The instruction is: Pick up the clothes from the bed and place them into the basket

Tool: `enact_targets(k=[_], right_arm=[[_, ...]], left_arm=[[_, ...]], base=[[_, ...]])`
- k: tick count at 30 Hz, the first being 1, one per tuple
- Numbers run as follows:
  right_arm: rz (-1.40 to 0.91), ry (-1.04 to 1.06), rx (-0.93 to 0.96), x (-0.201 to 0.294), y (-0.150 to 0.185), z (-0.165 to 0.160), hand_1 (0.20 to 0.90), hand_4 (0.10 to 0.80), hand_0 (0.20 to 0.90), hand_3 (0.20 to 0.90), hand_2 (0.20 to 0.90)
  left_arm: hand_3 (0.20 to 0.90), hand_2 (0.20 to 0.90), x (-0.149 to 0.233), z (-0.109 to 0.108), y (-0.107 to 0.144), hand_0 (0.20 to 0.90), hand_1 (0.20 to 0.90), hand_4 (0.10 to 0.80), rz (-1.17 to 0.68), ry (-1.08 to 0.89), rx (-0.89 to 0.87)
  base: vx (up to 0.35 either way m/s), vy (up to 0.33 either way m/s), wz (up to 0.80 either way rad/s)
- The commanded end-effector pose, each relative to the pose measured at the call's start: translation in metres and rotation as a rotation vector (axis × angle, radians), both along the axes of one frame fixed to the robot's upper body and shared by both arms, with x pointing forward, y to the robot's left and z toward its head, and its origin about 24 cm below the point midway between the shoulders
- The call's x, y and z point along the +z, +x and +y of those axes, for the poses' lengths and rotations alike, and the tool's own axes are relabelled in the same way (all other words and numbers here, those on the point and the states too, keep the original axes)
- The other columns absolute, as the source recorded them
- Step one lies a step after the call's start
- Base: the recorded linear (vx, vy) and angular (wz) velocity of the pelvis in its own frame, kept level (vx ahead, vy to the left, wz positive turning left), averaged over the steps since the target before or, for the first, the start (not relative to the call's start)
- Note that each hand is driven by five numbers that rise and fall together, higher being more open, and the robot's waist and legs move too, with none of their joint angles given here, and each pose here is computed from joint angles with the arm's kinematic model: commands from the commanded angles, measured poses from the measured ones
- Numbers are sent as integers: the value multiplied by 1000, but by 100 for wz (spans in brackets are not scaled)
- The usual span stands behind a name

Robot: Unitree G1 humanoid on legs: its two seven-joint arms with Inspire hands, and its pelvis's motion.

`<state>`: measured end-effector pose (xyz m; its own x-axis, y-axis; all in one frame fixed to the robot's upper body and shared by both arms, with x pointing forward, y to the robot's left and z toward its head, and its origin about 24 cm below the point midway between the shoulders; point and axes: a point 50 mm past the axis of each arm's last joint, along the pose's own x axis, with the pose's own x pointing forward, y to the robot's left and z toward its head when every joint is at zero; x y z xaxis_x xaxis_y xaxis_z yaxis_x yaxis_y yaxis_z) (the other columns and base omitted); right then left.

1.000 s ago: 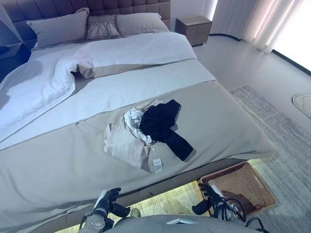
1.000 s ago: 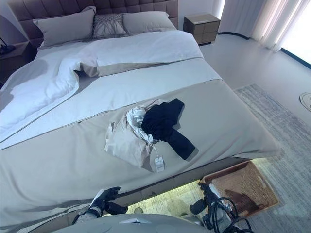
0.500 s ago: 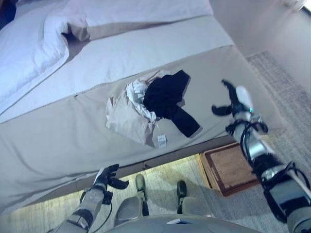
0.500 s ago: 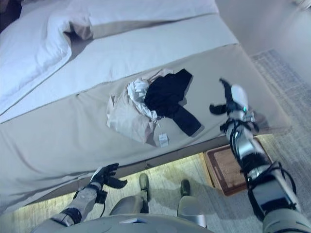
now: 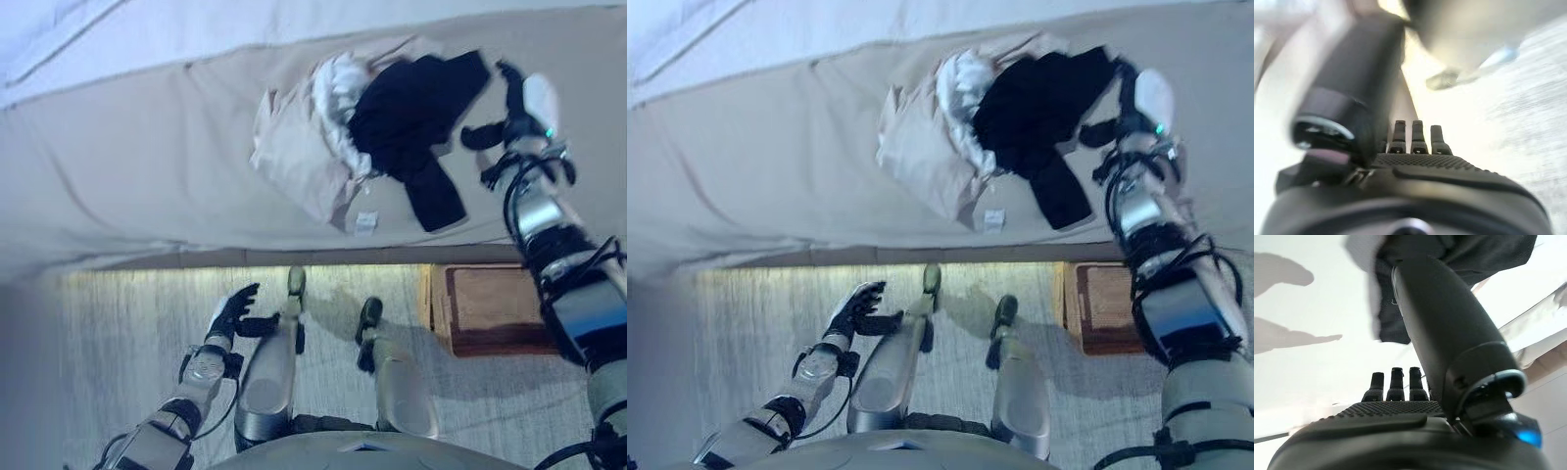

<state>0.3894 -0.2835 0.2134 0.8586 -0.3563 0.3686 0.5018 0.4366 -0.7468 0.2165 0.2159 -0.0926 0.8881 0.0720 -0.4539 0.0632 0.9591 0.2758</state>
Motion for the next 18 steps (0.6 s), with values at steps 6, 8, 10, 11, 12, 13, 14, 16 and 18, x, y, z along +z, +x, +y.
enact_targets(k=[6, 8, 10, 11, 12, 13, 14, 16, 18], right_arm=[[-201, -114, 11, 80, 3, 20, 900, 800, 900, 900, 900], [-212, -121, -3, 89, 3, 19, 900, 800, 900, 900, 900], [-200, -134, -22, 98, 3, 17, 900, 800, 900, 900, 900], [-191, -139, -32, 102, 3, 15, 900, 800, 900, 900, 900], [-180, -145, -39, 105, 3, 14, 900, 800, 900, 900, 900], [-157, -155, -54, 109, 2, 9, 900, 800, 900, 900, 900], [-138, -159, -68, 111, 1, 6, 900, 800, 900, 900, 900], [-112, -168, -85, 114, 0, 2, 900, 800, 900, 900, 900], [-72, -174, -103, 116, -2, -4, 900, 800, 900, 900, 900]], left_arm=[[900, 900, 5, 9, -13, 900, 900, 800, -37, -13, -3], [900, 900, 6, 9, -12, 900, 900, 800, -43, -20, 5], [900, 900, 7, 11, -13, 900, 900, 800, -59, -32, 22], [900, 900, 8, 12, -13, 900, 900, 800, -71, -37, 35], [900, 900, 10, 13, -13, 900, 900, 800, -89, -42, 43], [900, 900, 15, 14, -12, 900, 900, 800, -126, -61, 57], [900, 900, 19, 15, -10, 900, 900, 800, -157, -74, 68], [900, 900, 27, 17, -8, 900, 900, 800, -216, -92, 82], [900, 900, 40, 19, -5, 900, 900, 800, -294, -97, 79]], base=[[20, 46, 11], [-38, 41, 6], [-26, 20, 10], [-21, 23, 7], [-19, 33, 5], [-18, 47, 6], [-13, 46, 6], [-4, 56, -2], [-4, 58, -6]])
